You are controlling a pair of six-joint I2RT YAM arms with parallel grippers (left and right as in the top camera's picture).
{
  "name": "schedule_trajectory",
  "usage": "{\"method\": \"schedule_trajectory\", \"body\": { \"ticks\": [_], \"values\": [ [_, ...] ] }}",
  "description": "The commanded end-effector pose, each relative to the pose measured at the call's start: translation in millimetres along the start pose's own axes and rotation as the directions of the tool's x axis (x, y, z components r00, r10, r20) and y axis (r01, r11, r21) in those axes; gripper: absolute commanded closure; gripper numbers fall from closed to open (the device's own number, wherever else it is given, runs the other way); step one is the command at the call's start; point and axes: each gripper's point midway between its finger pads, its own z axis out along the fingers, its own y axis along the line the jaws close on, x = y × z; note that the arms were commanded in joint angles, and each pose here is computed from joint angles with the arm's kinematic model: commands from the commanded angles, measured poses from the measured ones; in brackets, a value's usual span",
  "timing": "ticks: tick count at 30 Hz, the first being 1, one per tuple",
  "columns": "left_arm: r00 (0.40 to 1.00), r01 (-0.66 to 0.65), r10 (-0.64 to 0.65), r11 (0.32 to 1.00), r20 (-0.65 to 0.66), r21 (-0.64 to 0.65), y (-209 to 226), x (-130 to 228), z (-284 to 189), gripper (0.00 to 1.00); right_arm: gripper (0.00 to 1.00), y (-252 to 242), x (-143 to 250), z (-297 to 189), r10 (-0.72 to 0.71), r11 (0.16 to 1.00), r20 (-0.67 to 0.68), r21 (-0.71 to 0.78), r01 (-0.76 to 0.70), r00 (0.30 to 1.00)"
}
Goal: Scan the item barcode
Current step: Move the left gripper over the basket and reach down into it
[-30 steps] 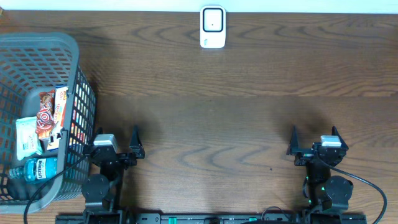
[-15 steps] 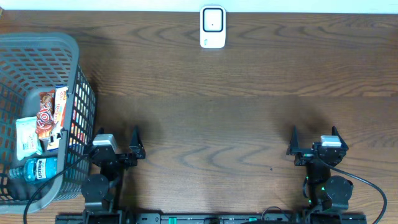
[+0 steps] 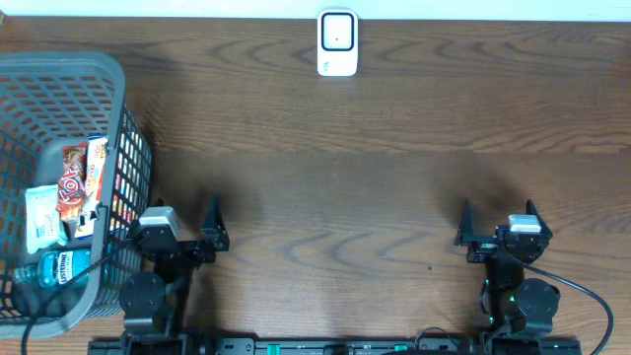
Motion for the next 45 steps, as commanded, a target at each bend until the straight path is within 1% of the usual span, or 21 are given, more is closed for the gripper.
{"method": "schedule_trajectory", "body": {
  "ticks": [1,7,15,23,30,39,45],
  "values": [
    [1.0,0.006,-0.007,0.999,0.009,0.054,-13,-19,-3,0.02,0.01,1,0,0,-0.013,1.0,-0.001,0.0,0.013,1.0],
    [1.0,0.005,-0.005,0.989,-0.003,0.147,-34,-41,-5,0.02,0.01,1,0,0,-0.013,1.0,-0.001,0.0,0.013,1.0],
    [0.999,0.013,-0.008,0.99,-0.036,0.142,-38,-57,-12,0.02,0.01,1,0,0,-0.013,1.0,-0.001,0.0,0.013,1.0],
    [1.0,0.005,-0.005,0.989,-0.003,0.149,-44,-84,-20,0.02,0.01,1,0,0,-0.013,1.0,-0.001,0.0,0.013,1.0],
    [0.998,0.018,-0.009,0.991,-0.064,0.132,-45,-89,-22,0.02,0.01,1,0,0,-0.013,1.0,-0.001,0.0,0.013,1.0],
    [0.998,0.017,-0.009,0.991,-0.057,0.134,-51,-117,-19,0.02,0.01,1,0,0,-0.013,1.0,-0.001,0.0,0.013,1.0],
    [0.995,0.026,-0.013,0.992,-0.101,0.123,-52,-125,-19,0.02,0.01,1,0,0,-0.013,1.0,-0.001,0.0,0.013,1.0]
  ]
}}
